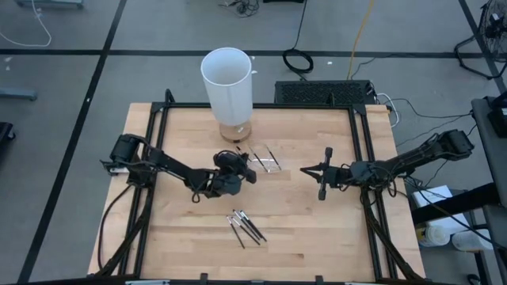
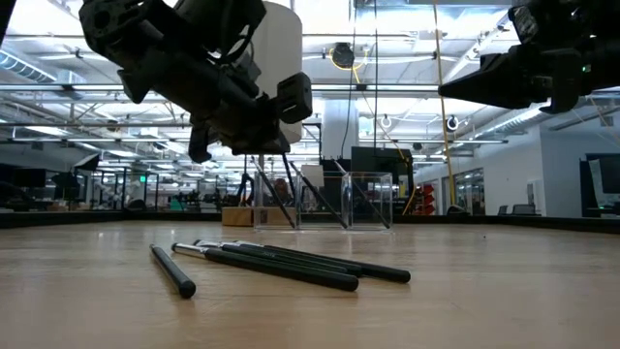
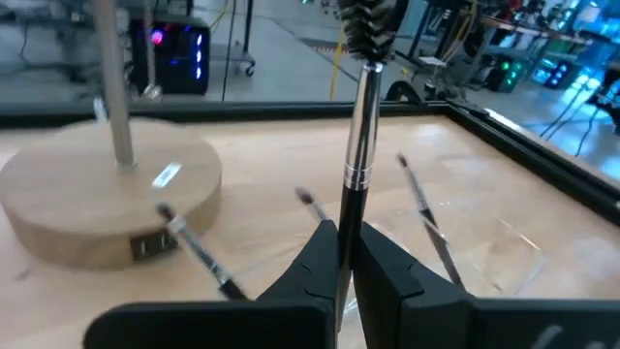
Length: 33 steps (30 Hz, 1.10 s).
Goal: Pick & Place Makeup Supplies
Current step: Put the makeup brush into the transparent organizer
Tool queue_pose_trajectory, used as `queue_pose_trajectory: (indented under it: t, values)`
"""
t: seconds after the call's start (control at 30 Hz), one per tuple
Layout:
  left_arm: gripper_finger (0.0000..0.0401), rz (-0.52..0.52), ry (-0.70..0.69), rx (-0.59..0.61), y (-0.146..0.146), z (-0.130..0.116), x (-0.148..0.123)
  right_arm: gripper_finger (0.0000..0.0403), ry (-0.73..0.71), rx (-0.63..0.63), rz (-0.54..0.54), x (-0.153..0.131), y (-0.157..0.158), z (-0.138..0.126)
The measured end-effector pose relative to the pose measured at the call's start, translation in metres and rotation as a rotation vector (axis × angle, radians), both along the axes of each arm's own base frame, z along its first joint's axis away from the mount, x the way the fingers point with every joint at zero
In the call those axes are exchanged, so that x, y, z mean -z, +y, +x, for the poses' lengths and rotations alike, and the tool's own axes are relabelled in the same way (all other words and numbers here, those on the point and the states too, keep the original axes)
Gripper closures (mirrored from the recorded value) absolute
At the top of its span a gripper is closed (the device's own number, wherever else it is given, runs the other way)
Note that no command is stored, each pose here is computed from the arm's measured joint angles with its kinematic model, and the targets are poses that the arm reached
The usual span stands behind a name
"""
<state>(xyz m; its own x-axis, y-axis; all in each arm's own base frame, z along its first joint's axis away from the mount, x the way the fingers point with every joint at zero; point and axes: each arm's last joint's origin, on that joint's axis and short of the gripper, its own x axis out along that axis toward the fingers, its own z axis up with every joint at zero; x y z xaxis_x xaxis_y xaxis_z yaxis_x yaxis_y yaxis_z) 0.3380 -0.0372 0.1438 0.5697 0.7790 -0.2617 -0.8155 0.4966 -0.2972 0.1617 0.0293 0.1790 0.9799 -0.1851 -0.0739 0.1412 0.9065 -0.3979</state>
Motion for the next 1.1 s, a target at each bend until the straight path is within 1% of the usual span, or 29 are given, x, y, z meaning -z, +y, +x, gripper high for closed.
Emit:
queue_pose_trajectory:
  t: [0.1,0.2,0.3,0.53,0.9,1.1]
  values:
    - [0.0387,-0.045,-0.004,-0.027,0.0022,-0.0031,0.0052,0.0403,0.0,0.0,0.003,0.0,0.0,0.0]
    - [0.0387,-0.066,-0.018,-0.037,0.0024,-0.004,0.0065,0.0403,0.0,0.0,0.003,0.0,0.0,0.0]
    - [0.0387,-0.076,-0.028,-0.036,0.002,-0.0039,0.0065,0.0403,0.0,0.0,0.001,0.0,0.0,0.0]
    - [0.0386,-0.134,-0.06,-0.027,0.0056,-0.0027,0.0073,0.0403,0.0,0.0,-0.001,-0.0001,0.0,0.0]
    - [0.0386,-0.127,-0.051,-0.022,0.0046,-0.0029,0.0073,0.0403,0.0,-0.001,-0.006,-0.0002,0.0,0.0001]
    - [0.0386,-0.099,-0.02,-0.005,0.0012,-0.0034,0.0072,0.0403,0.001,0.0,-0.007,-0.0001,-0.0001,0.0001]
